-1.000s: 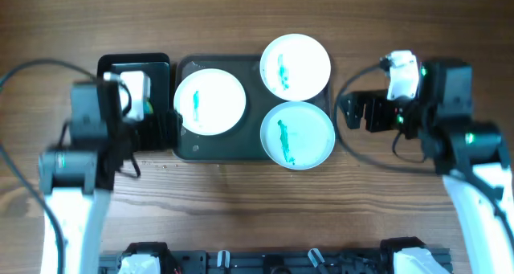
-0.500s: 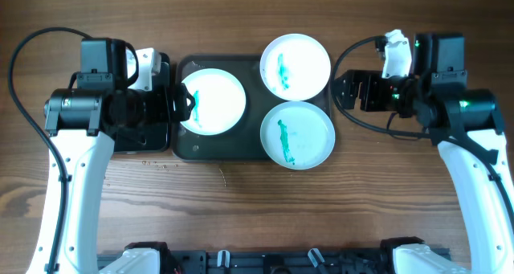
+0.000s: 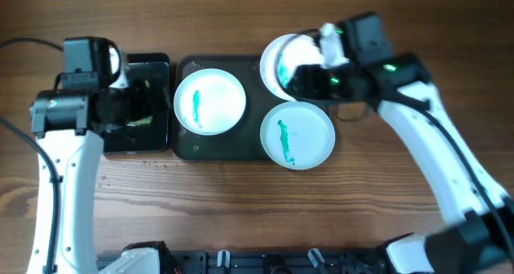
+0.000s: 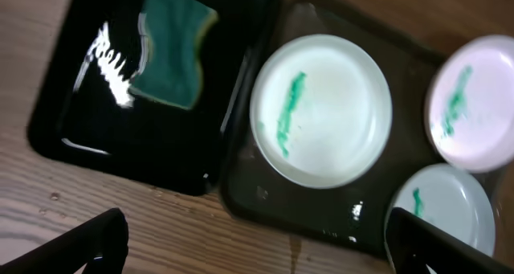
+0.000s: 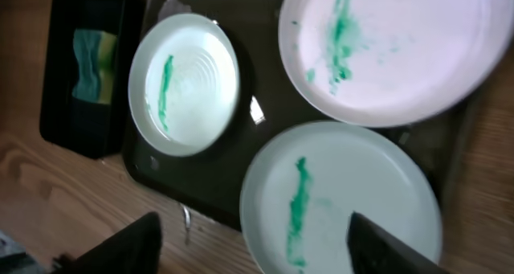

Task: Clean dirty plates on tray and stack at the side
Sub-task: 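Move the right gripper to the rim of the left white plate, then grasp the green-yellow sponge from the black tray with the left gripper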

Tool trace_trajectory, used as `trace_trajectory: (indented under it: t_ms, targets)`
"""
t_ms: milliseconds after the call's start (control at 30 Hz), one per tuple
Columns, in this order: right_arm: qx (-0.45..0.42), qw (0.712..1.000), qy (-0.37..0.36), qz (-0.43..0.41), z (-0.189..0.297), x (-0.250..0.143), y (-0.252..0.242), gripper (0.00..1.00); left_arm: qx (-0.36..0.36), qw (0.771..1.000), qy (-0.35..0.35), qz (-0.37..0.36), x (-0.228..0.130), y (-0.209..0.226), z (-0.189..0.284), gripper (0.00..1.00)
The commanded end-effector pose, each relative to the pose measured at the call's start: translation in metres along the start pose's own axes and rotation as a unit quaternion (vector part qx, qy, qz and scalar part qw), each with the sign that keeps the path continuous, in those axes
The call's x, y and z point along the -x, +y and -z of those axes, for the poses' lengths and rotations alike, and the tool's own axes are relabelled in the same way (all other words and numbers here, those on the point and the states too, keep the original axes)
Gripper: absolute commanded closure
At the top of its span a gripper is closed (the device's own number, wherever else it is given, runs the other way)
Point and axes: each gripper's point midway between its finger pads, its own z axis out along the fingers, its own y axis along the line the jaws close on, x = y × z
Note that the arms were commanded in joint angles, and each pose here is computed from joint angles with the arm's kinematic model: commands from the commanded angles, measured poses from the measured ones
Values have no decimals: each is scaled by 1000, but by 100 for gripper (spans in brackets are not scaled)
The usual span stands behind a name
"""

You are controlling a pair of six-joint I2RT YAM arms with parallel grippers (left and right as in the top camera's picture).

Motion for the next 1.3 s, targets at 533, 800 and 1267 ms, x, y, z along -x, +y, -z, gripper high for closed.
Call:
trace_trajectory:
  t_ms: [533, 800, 1267]
  targets:
    - [-27, 998, 41, -29, -198, -21, 21, 57, 48, 997, -23, 58, 20, 29, -1, 0]
    - [-35, 998, 41, -38, -222, -29, 17, 69, 61, 996, -27, 58, 21, 34, -1, 0]
    - [-55, 996, 62, -33, -241, -45, 0, 96, 84, 995, -2, 45, 25, 40, -27, 0]
